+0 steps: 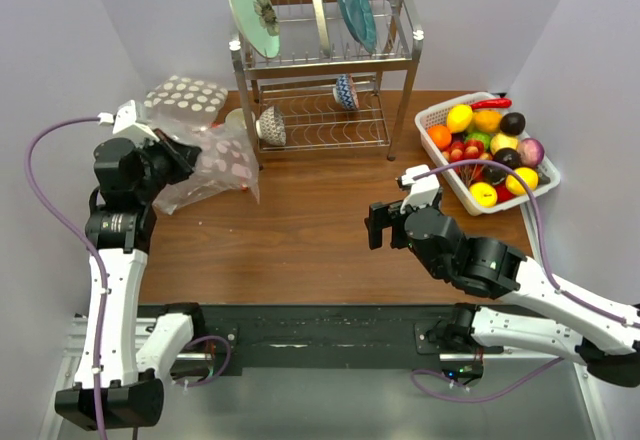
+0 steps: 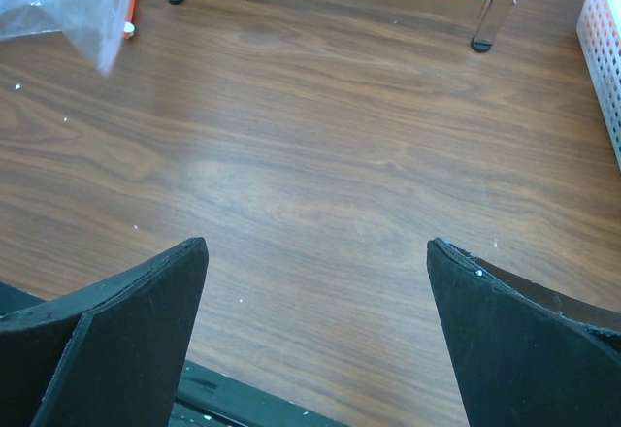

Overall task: Place the food in the zip-top bag and seal the zipper
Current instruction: Place the zipper food storage bag at the center of the board.

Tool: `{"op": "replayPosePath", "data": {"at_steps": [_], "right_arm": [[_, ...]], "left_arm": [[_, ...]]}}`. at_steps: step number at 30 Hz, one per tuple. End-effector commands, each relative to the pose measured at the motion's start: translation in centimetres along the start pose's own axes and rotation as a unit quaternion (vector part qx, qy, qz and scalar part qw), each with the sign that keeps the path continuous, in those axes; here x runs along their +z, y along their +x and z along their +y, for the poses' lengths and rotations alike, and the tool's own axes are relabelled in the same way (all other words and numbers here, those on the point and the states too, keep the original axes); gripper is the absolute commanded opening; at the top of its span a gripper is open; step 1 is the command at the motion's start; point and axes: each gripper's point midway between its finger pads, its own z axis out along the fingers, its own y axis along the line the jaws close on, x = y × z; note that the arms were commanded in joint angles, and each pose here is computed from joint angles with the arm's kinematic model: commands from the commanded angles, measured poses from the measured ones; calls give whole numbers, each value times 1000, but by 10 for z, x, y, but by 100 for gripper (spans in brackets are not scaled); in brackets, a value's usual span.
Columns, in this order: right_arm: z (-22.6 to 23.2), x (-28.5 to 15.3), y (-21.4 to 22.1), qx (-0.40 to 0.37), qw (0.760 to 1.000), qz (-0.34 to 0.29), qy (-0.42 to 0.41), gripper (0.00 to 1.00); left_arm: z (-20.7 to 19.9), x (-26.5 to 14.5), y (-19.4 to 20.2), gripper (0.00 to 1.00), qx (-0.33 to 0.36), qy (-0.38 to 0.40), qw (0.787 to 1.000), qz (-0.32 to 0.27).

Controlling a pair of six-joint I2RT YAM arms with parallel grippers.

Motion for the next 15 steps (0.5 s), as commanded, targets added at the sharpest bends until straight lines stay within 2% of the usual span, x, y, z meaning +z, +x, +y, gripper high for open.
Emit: {"op": "replayPosePath", "data": {"at_steps": [1,6,9,15], "right_arm": [[3,-3,-17,30,999,-23,-2,99],[1,-2,-16,33,999,-23,4,99],[-1,-2,-15,35,999,-23,9,99],[-13,-4,-18,50,997,-33,40,99]], "left_arm": [[-57,-21,13,0,-10,145,987,65],[-84,-29,14,0,-12,211,975,73],[-107,-33,16,0,-26,264,960,90],[-180,-60,12,0,-31,383,915,119]]}}
